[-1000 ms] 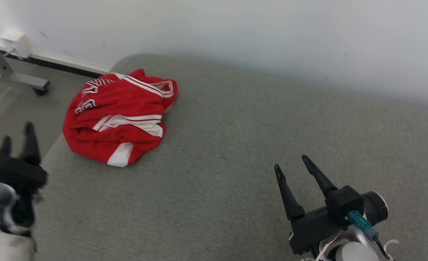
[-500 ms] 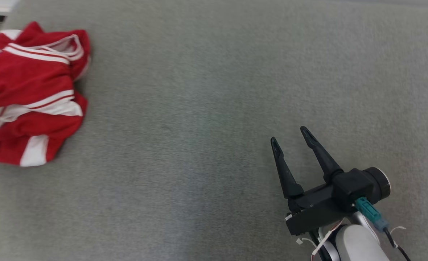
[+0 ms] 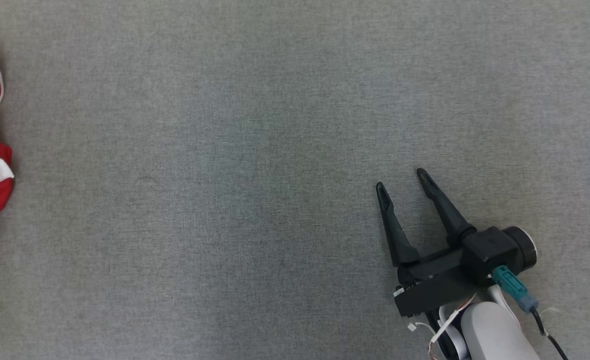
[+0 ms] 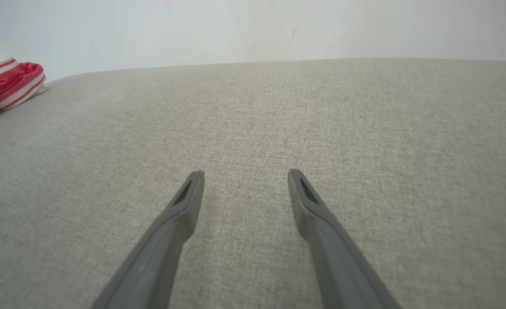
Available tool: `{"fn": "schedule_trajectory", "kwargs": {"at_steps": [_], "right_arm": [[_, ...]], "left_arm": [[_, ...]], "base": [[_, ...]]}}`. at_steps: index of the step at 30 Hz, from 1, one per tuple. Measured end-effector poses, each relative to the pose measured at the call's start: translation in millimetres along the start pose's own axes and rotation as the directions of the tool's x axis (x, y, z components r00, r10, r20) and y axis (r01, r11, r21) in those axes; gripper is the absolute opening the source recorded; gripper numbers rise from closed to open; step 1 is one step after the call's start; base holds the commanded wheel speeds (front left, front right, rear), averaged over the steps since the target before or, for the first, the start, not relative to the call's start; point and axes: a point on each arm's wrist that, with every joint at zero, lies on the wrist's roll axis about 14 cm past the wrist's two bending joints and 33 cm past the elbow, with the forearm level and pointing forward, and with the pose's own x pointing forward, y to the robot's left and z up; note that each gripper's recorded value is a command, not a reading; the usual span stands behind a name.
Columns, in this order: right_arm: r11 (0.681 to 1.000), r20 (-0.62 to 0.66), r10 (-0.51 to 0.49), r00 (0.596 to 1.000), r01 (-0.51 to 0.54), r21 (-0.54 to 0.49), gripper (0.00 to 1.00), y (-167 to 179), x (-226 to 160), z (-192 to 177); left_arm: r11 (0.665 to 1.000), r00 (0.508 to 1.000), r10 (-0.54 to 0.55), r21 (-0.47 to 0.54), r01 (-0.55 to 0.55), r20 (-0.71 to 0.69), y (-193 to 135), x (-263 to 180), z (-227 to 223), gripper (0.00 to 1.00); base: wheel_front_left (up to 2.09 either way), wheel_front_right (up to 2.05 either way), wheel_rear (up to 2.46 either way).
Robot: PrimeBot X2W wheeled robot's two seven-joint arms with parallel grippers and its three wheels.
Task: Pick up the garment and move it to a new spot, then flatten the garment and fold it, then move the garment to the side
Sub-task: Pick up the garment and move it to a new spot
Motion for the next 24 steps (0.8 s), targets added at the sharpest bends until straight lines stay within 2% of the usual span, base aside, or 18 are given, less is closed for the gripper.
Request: {"fn": "schedule_trajectory", "kwargs": {"at_steps": [8, 14, 19, 24], "right_arm": [[1.000, 0.011, -0.007, 1.000, 0.007, 0.010, 1.00, 3.0, -12.9, 8.1], [1.000, 0.039, -0.014, 0.999, 0.013, 0.024, 1.00, 10.1, -32.6, 21.7], [0.999, 0.062, -0.030, 0.998, 0.028, 0.031, 1.00, 15.1, -56.3, 32.3], [1.000, 0.117, -0.026, 0.993, 0.025, 0.012, 1.00, 23.6, -75.0, 53.4]], "left_arm": [[0.989, 0.986, -0.105, 0.120, 0.089, 0.128, -18.1, -19.9, 46.8, 0.00], [0.947, 0.924, -0.277, 0.237, 0.216, 0.265, -62.9, -70.5, 106.4, 0.00], [0.890, 0.855, -0.414, 0.337, 0.307, 0.314, -111.2, -127.5, 137.2, 0.00], [0.782, 0.734, -0.600, 0.430, 0.451, 0.320, -183.2, -196.8, 139.4, 0.00]], "base": [[0.00, 0.00, 0.00], [0.00, 0.00, 0.00], [0.00, 0.00, 0.00], [0.00, 0.00, 0.00]]}}
